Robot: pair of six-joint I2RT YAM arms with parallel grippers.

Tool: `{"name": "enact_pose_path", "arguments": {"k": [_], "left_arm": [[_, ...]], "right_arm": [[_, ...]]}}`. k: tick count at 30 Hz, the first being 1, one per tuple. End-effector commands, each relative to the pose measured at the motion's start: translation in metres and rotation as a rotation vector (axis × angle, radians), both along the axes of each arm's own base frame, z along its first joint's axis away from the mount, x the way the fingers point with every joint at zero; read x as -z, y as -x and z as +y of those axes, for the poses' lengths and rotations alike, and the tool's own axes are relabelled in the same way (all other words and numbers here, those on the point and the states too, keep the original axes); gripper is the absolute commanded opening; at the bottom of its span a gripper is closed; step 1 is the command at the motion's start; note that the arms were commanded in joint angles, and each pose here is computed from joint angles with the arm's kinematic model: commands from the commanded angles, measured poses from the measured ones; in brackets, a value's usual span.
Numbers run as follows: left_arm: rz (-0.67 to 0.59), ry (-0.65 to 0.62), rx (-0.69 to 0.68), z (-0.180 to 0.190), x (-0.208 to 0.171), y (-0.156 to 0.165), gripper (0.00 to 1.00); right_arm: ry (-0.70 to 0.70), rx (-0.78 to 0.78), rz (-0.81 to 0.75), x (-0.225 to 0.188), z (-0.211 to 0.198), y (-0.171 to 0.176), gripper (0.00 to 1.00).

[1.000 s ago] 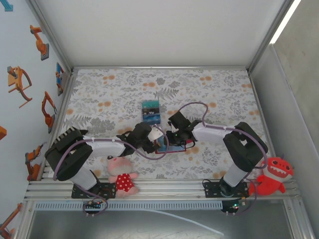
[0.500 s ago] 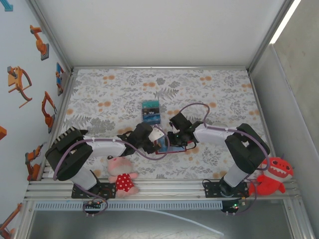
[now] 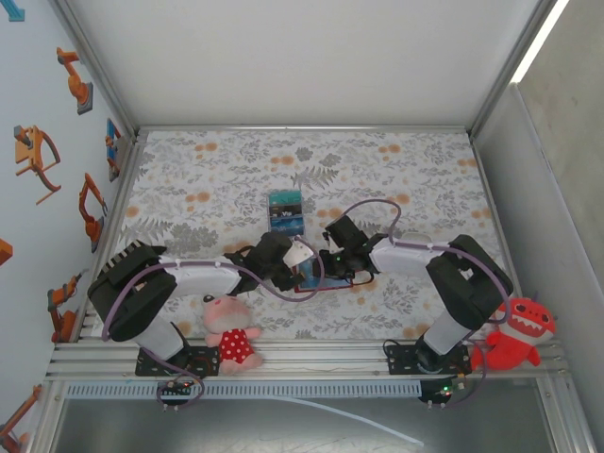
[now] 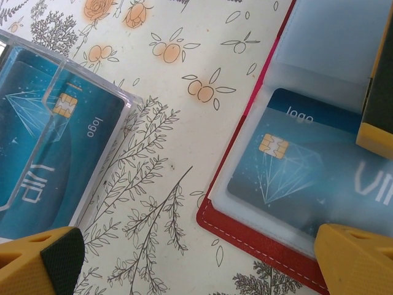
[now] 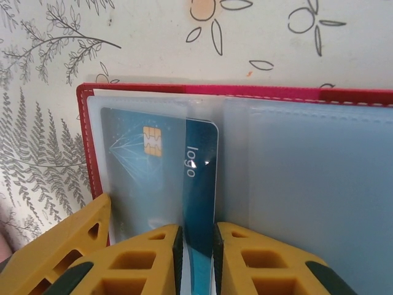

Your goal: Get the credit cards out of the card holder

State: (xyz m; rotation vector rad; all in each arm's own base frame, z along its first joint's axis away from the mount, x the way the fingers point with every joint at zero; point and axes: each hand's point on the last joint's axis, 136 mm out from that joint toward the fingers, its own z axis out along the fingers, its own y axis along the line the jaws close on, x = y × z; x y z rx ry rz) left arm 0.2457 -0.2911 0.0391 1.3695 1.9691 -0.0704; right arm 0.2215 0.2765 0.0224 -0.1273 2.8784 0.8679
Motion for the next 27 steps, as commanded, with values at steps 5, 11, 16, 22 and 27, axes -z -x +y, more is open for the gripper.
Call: {"name": "enact_pose_path", "arguments": {"k": [5,11,16,22,27], "left_arm": [[0.045,-0.077,0.003,0.006,0.014,0.006,0.97],[0.059,-0.091,0.003,0.005,0.016,0.007,0.97],[0.061,-0.092,0.005,0.004,0.016,0.008,0.97],[0.064,-0.092,0.005,0.005,0.017,0.008,0.97],[0.065,-0.093,0.005,0.005,0.017,0.008,0.97]], "right_arm": [[-0.076,0.031,0.015,-0.002,-0.005,0.003,0.16],[-0.121,0.034,-0.003,-0.006,-0.005,0.001,0.12],[-0.135,0.042,-0.015,-0.009,-0.008,-0.001,0.04],[-0.136,0.046,-0.037,-0.014,-0.012,-0.005,0.00],[-0.184,0.025,-0.043,-0.021,-0.005,-0.005,0.06]]}}
